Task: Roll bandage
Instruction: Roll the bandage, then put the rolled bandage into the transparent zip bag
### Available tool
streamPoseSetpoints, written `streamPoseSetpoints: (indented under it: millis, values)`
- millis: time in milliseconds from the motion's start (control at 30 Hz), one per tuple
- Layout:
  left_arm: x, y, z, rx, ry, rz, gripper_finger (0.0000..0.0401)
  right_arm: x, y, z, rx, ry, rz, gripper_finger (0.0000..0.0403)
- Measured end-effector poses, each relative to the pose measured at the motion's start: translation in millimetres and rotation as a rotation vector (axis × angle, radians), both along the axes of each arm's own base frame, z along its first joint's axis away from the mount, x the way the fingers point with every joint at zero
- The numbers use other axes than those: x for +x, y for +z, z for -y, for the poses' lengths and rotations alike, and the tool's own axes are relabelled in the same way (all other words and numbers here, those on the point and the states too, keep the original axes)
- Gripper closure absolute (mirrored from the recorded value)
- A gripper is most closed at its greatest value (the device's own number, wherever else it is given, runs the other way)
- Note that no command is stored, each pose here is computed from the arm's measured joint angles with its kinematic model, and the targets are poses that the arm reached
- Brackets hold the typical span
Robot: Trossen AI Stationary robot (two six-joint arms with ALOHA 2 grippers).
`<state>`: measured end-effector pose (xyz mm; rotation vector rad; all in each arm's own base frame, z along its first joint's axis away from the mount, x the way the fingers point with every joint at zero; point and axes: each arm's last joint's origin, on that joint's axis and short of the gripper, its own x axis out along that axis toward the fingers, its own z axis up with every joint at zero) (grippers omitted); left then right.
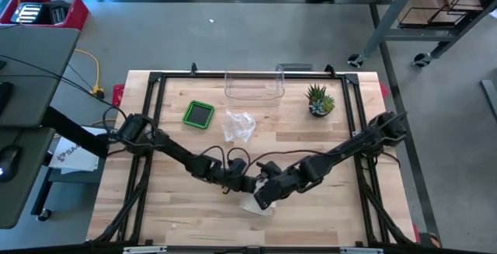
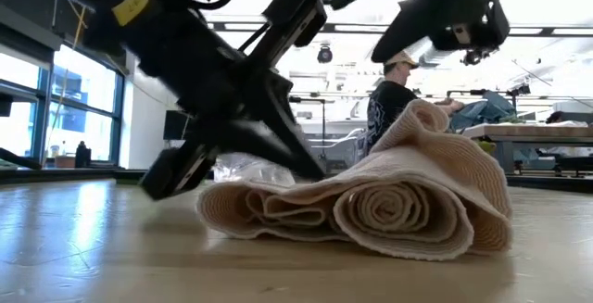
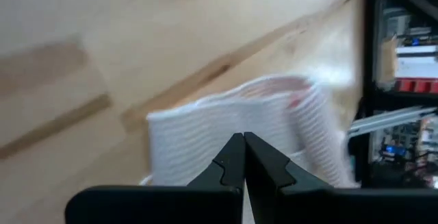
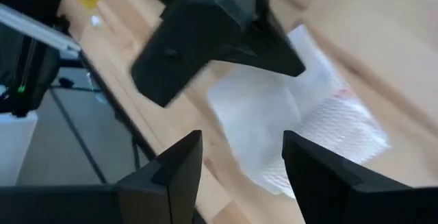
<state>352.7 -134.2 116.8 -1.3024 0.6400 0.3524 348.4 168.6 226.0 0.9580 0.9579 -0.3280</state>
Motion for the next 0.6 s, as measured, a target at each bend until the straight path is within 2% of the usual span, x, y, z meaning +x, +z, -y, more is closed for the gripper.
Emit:
streamPoseSetpoints:
  millis: [167,300,433,600]
  values:
    - [2.5,12.9,-10.4,-0.023,0.002,0.020,0.0400,-13.0,10.1,8.3,-0.058,-0.037,-0.050,0.0210]
    - [2.0,27.1,-19.5,0.015,-0.025,0.041,0.0390,-21.5,17.9,13.1,-0.095,-0.044,-0.071,0.0210]
    - [-5.9,50.9,-37.3,0.136,-0.046,0.024,0.0369,-31.6,30.3,19.9,-0.148,-0.073,-0.065,0.0210]
    - [-27.0,96.3,-76.3,0.285,0.036,0.003,0.0330,-51.7,49.1,32.2,-0.235,-0.116,-0.081,0.0210]
